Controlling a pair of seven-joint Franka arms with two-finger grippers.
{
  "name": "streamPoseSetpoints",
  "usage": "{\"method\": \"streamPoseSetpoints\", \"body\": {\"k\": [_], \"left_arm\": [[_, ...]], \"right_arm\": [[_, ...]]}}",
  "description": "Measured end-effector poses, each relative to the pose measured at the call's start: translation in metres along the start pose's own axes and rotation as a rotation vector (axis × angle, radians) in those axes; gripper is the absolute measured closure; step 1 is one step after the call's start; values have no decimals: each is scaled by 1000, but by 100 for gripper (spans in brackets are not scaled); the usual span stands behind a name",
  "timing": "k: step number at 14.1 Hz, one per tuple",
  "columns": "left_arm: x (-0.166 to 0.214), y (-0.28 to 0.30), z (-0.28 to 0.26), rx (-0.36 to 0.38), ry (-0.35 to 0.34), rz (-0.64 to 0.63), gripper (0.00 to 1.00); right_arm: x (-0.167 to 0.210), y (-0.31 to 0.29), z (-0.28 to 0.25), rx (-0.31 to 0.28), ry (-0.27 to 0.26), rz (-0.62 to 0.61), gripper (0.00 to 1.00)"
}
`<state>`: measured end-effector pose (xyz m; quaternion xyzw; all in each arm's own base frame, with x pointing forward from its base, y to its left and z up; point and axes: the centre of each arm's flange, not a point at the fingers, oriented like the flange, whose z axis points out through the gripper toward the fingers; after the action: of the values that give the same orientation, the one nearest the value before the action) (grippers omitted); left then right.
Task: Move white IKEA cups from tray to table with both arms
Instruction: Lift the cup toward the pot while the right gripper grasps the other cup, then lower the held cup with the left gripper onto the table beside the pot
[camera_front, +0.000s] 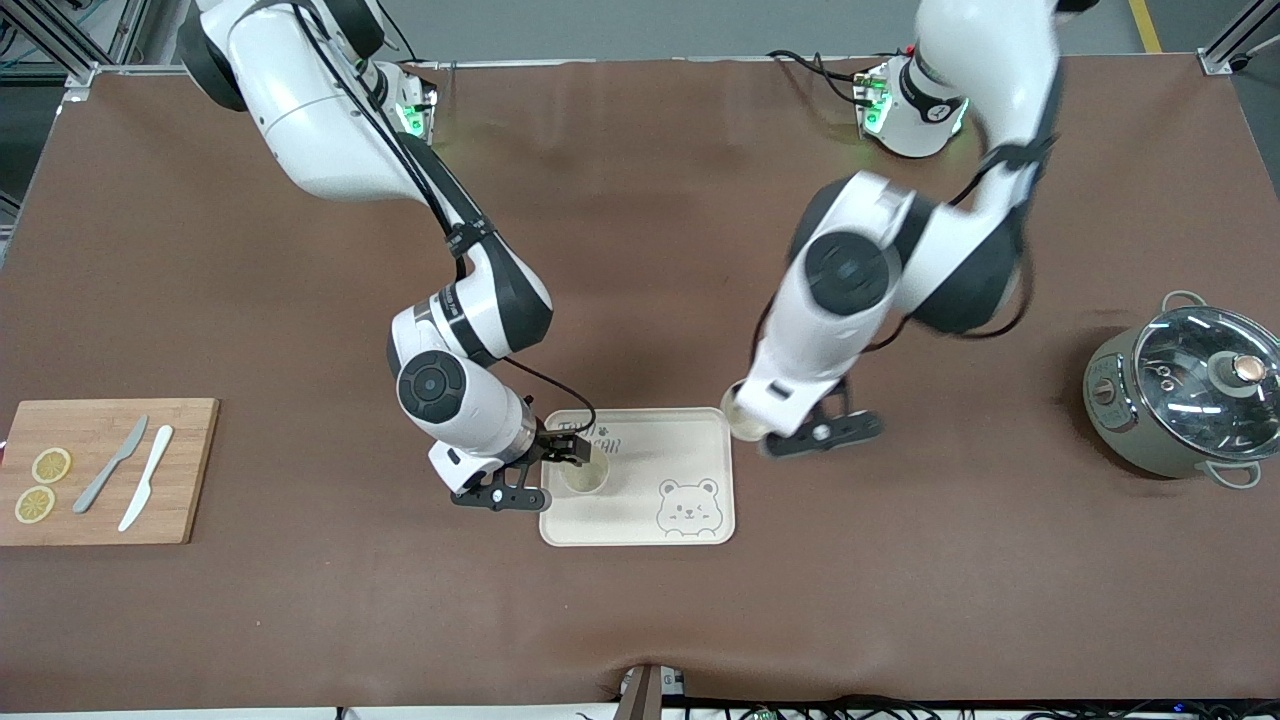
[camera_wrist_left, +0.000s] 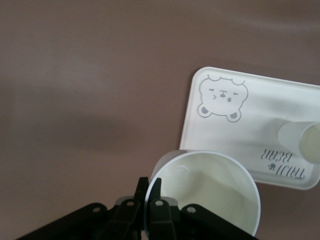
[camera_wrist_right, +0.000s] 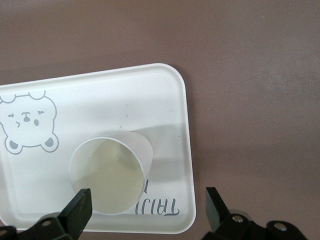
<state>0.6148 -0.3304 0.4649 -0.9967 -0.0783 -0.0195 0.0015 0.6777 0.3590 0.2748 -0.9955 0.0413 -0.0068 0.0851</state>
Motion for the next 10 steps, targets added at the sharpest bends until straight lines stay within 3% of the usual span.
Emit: {"method": "streamPoseSetpoints", "body": {"k": [5,10], "left_arm": [[-43,-131,-37,14,-32,145,96],[-71,-280,14,-30,23,287,96]], "right_arm": [[-5,-7,28,-24,22,-2,0],[-7,-6,44,-53,39,-15,0]]}}
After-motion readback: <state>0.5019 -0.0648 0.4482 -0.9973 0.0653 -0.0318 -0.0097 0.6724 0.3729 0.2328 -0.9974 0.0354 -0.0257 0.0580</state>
